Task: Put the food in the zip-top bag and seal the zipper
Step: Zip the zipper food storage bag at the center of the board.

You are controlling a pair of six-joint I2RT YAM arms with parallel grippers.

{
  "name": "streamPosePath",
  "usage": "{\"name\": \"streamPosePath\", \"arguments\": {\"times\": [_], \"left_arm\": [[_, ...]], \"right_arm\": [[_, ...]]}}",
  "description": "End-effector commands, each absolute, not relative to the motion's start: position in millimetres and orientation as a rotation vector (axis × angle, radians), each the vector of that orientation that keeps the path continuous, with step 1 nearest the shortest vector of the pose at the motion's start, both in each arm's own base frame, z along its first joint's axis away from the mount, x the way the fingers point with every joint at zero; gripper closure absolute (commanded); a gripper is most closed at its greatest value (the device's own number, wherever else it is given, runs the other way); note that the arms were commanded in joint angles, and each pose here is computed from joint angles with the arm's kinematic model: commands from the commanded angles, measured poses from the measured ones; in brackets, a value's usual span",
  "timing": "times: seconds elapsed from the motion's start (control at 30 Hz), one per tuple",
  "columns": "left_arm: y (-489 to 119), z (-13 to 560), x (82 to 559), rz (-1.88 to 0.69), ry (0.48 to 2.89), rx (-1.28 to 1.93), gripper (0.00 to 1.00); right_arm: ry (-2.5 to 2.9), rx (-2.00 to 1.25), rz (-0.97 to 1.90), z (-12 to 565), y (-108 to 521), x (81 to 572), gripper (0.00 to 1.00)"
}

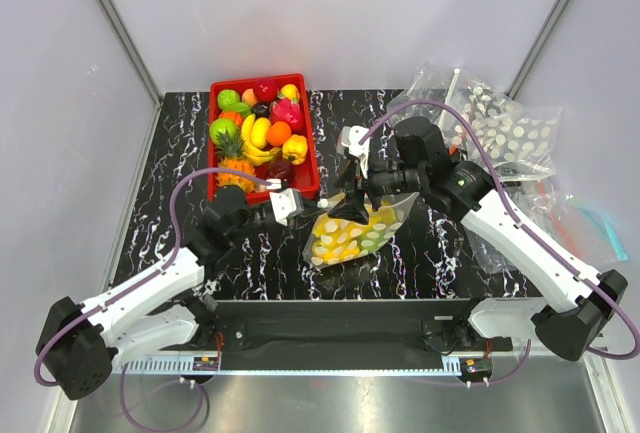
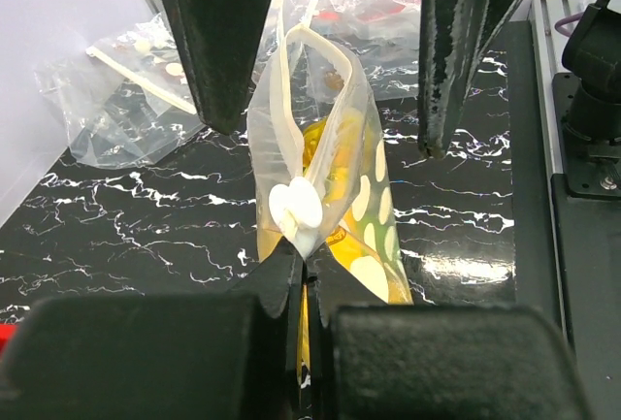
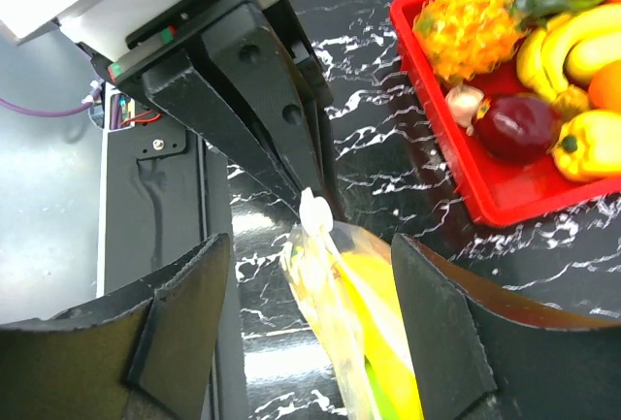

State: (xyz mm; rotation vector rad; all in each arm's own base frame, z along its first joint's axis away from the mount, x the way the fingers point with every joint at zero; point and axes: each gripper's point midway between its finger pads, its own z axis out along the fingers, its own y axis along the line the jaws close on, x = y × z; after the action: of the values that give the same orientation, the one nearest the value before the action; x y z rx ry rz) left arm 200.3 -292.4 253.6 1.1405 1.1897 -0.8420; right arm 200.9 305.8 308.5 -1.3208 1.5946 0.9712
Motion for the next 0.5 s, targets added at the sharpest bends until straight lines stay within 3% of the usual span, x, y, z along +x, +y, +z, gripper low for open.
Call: {"name": "streamPosePath", "arguments": {"times": [0.0, 0.23, 0.47], "left_arm": [[-297.0, 293.7, 197.8, -0.842, 1.049, 1.14, 1.0], [-297.8, 292.5, 192.5, -0.862, 1.041, 1.165, 1.0], [-296.7, 290.2, 194.6, -0.852, 1.06, 1.162, 1.0]], "right_arm": [[1.475, -1.363, 0.962, 323.7, 309.0, 199.7, 0.26], [1.5, -1.39, 0.982, 318.9, 318.9, 207.8, 0.36], [1.525, -1.415, 1.022, 313.5, 325.9, 210.3, 0.61]]}}
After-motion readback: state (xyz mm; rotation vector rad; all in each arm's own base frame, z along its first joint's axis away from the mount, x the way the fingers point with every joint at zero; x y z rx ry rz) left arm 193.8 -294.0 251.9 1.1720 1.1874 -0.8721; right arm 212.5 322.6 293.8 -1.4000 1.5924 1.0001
